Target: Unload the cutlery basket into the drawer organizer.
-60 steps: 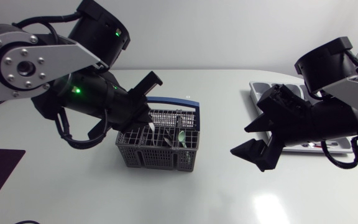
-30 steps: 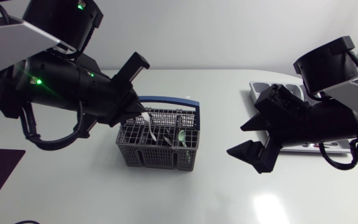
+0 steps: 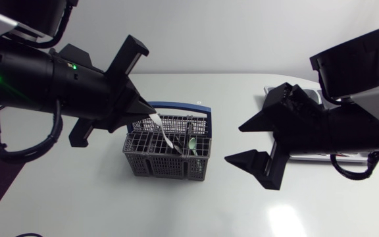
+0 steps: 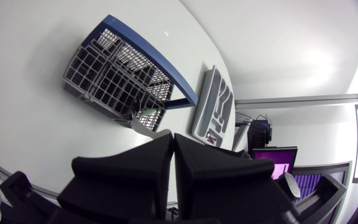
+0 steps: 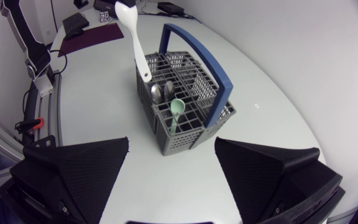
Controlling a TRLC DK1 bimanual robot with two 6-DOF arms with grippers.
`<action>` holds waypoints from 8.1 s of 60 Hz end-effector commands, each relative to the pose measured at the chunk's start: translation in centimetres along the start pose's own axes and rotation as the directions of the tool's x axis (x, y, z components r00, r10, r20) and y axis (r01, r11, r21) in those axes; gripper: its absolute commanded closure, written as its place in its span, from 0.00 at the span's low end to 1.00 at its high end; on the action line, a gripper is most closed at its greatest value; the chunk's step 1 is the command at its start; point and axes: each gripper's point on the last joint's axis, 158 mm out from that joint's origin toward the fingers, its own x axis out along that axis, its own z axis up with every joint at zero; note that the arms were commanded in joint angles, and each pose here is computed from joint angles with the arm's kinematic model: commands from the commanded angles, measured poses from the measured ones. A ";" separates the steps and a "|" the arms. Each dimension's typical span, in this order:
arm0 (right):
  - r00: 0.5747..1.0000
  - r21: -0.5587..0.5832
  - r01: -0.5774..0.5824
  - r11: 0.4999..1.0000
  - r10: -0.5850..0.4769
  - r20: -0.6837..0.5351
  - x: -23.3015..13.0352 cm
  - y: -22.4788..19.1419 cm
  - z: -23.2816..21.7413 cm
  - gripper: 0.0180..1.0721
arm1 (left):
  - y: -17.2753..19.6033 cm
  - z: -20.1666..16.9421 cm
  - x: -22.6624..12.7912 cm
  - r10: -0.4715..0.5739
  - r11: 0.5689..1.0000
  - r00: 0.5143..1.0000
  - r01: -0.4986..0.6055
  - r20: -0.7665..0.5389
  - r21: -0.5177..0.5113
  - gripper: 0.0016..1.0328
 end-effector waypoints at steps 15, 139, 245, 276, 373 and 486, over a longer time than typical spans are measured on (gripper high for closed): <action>0.995 -0.010 -0.071 0.997 0.071 0.063 2.1 2.7 3.3 0.05 | -1.5 -1.5 0.0 -0.053 0.997 0.992 0.045 -0.117 -0.068 0.96; 0.984 -0.021 -0.149 0.989 0.146 -0.100 2.0 2.9 -4.3 0.94 | -3.5 -1.2 1.0 -0.181 0.980 0.955 0.157 -0.234 -0.119 0.18; 0.780 -0.343 -0.024 0.939 -0.197 -0.594 -8.2 -28.4 -37.1 0.57 | 7.8 -4.5 11.2 0.328 0.922 0.944 -0.316 -0.018 0.225 0.18; 0.819 -0.307 0.040 0.951 -0.207 -0.535 -9.5 -26.9 -33.4 0.04 | 7.9 -1.4 10.5 0.334 0.916 0.929 -0.360 0.156 0.179 0.34; 0.990 0.028 -0.056 0.998 0.060 -0.131 0.6 -4.5 -6.5 0.05 | 9.5 -1.5 13.3 0.347 0.937 0.937 -0.344 0.040 -0.061 0.59; 0.988 -0.087 -0.030 0.996 0.016 -0.153 1.6 -2.6 -7.0 0.05 | 5.4 -1.0 10.4 0.152 0.985 0.987 -0.146 0.059 -0.091 0.97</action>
